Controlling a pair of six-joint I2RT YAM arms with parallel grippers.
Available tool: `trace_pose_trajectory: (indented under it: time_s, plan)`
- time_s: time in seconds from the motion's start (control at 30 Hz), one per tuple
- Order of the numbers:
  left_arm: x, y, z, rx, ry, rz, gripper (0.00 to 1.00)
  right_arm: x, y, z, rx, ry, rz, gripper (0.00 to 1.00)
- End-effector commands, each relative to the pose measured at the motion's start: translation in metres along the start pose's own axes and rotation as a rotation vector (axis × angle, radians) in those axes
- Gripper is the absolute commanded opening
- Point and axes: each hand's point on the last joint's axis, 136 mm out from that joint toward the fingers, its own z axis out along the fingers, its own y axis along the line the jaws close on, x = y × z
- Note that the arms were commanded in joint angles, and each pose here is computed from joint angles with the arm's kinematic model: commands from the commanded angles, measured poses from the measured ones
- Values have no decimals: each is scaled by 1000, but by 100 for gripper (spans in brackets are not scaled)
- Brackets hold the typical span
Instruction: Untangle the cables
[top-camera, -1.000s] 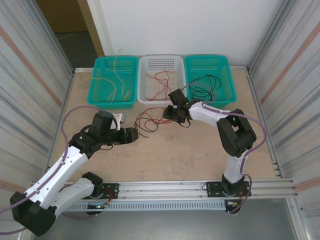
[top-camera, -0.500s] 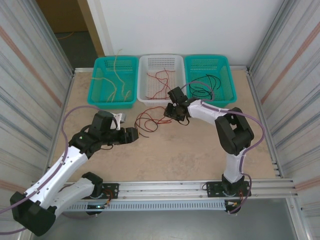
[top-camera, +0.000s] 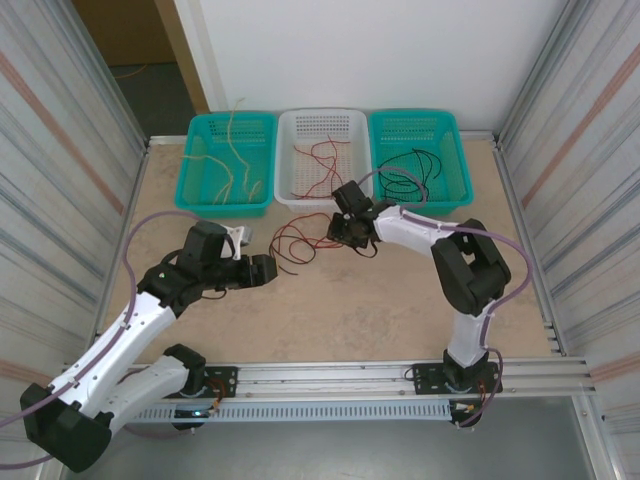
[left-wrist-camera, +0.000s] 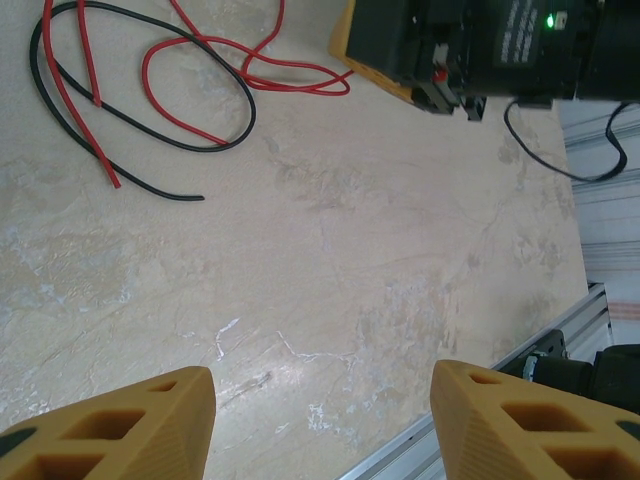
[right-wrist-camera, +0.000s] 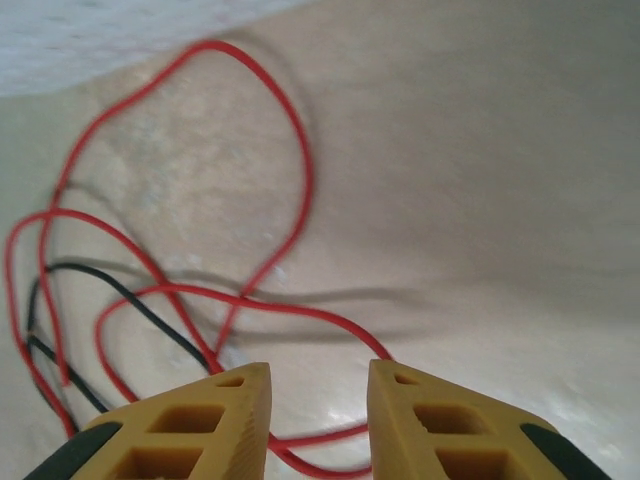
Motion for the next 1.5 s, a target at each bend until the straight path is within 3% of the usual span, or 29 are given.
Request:
trace_pose_trajectory:
  time_s: [0.0,0.1,0.27,0.57,0.67,1.17,1.33,1.47]
  plan:
    - [-5,-9,-1,31,-9,11,59,-8,-16,-12,21,-49,74,38]
    - [-6,-10,1,37,-5,11,59,-12,-12,-6,-1,-43,91,42]
    - [-7,-10,0,33,-12,17,59,-18,0,10,-35,-30,101,40]
    - [-7,-9,0,21,-8,27,59,-11,14,5,-73,-22,97,7]
    - [-9,-10,1,24,-9,26,59,-6,15,-17,-79,-49,71,0]
    - [-21,-29,10,95,-13,43,62,6,46,-169,-200,-232,-234,0]
    - [-27,-65,8,194,-40,171,76,-4,64,-213,-264,-281,-277,0]
    - [-36,-110,6,247,-84,375,82,-7,79,-238,-328,-286,-285,0]
